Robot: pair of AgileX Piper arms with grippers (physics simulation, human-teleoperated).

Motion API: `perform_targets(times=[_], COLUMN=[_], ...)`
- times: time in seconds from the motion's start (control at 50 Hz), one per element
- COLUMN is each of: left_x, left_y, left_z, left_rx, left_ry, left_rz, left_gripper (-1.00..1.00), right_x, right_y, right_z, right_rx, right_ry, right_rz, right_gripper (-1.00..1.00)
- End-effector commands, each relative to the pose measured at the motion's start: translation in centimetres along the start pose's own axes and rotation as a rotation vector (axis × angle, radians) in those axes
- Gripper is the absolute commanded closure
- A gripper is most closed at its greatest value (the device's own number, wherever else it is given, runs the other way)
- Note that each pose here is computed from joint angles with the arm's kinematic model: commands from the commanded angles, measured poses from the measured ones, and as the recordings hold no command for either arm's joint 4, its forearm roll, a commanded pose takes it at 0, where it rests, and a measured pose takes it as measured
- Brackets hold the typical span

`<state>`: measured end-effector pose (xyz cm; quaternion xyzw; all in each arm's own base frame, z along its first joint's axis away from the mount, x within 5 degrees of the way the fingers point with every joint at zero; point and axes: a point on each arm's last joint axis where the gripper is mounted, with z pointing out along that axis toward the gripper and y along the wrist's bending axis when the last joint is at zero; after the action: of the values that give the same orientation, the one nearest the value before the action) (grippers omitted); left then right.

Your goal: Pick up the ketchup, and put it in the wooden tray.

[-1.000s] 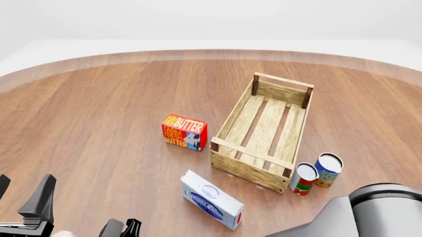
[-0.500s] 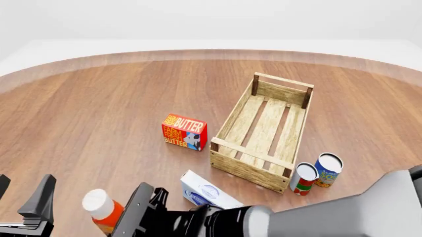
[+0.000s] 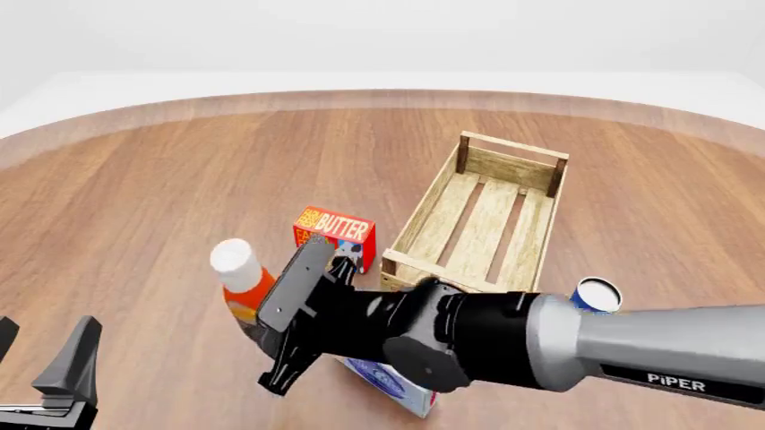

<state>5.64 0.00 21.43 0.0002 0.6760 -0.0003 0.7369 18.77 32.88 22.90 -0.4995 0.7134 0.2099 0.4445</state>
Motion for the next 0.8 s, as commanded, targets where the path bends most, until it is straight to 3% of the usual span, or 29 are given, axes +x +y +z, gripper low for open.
perform_targets(times=[0.02, 0.5, 0.6, 0.62, 0.68, 0.8], left_x=[0.0, 0.0, 0.0, 0.0, 0.0, 0.0], left_y=[0.0, 0.0, 0.0, 0.0, 0.0, 0.0], left_z=[0.0, 0.0, 0.0, 0.0, 0.0, 0.0], left_rx=[0.0, 0.0, 0.001, 0.0, 0.001, 0.001], left_ry=[0.0, 0.0, 0.0, 0.0, 0.0, 0.0], left_rz=[0.0, 0.0, 0.0, 0.0, 0.0, 0.0], left_gripper=[-1.0, -1.0, -1.0, -1.0, -1.0, -1.0], right_x=[-1.9, -1.8, -2.0, -1.3, -1.4, -0.5], right_y=[-3.9, -13.1, -13.1, -14.0, -13.9, -15.6], right_z=[-2.5, -9.7, -10.3, -10.6, -10.7, -11.9], right_rx=[0.087, 0.34, 0.347, 0.374, 0.372, 0.429], right_ry=[-0.021, -0.023, -0.04, -0.023, -0.029, -0.019], right_rz=[0.045, 0.198, 0.214, 0.23, 0.242, 0.282], right_gripper=[1.0, 1.0, 1.0, 1.0, 1.0, 1.0])
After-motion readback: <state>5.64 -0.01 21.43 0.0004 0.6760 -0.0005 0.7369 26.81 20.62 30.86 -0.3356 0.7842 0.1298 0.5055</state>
